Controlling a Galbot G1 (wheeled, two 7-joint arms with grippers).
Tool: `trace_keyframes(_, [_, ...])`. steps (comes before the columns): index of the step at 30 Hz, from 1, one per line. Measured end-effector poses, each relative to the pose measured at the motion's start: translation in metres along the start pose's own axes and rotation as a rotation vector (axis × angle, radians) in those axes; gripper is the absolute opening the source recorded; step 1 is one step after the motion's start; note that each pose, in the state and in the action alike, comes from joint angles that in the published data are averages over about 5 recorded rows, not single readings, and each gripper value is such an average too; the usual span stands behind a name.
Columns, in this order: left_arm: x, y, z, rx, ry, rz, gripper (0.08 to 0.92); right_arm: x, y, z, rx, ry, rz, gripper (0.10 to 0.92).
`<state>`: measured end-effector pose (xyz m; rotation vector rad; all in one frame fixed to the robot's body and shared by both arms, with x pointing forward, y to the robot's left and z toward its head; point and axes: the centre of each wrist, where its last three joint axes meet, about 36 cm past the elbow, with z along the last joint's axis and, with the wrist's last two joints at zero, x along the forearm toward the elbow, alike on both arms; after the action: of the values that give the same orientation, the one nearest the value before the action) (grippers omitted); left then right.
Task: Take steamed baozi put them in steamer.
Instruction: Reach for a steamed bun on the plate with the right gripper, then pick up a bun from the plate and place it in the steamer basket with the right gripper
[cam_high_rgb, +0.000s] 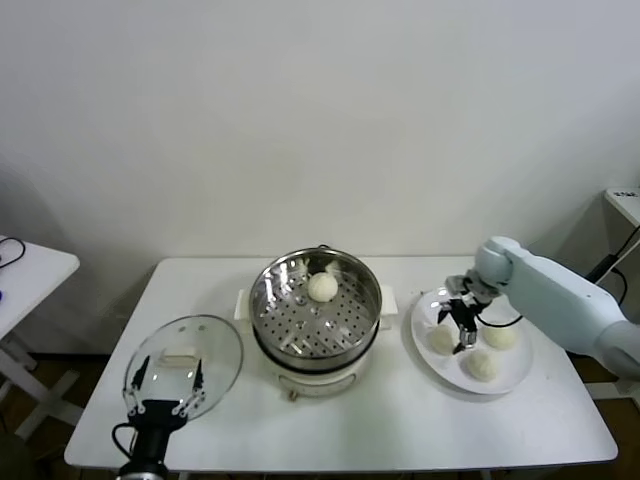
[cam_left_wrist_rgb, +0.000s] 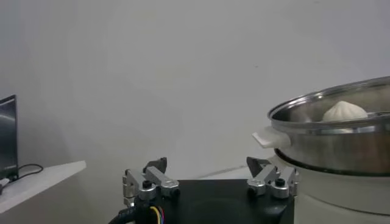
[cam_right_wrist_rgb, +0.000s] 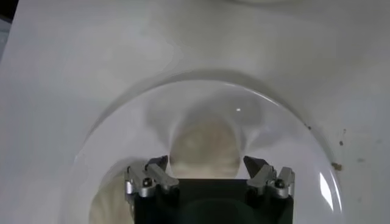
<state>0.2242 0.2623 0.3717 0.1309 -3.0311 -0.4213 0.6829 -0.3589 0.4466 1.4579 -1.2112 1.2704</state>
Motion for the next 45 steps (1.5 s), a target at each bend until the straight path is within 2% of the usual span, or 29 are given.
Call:
trace_keyframes(5, [0.0, 0.0, 0.0, 0.0, 0.0, -0.001, 0.823, -0.004, 0.0, 0.0, -0.002, -0.003, -0.004, 0.82])
trace_keyframes(19, [0.0, 0.0, 0.0, 0.0, 0.0, -0.001, 0.823, -0.002, 0.001, 0.004, -0.011, -0.008, 0.001, 0.744])
trace_keyframes(30, [0.002, 0.0, 0.0, 0.0, 0.0, -0.002, 0.823, 0.011, 0.0, 0.004, -0.031, -0.034, 0.024, 0.73])
trace_keyframes(36, [0.001, 0.0, -0.001, 0.002, -0.003, -0.001, 0.823, 0.052, -0.013, -0.002, -0.056, -0.075, 0.074, 0.736])
trace_keyframes(45, [-0.003, -0.005, -0.004, 0.005, -0.014, 0.009, 0.823, 0.155, -0.044, -0.039, -0.069, -0.175, 0.16, 0.738])
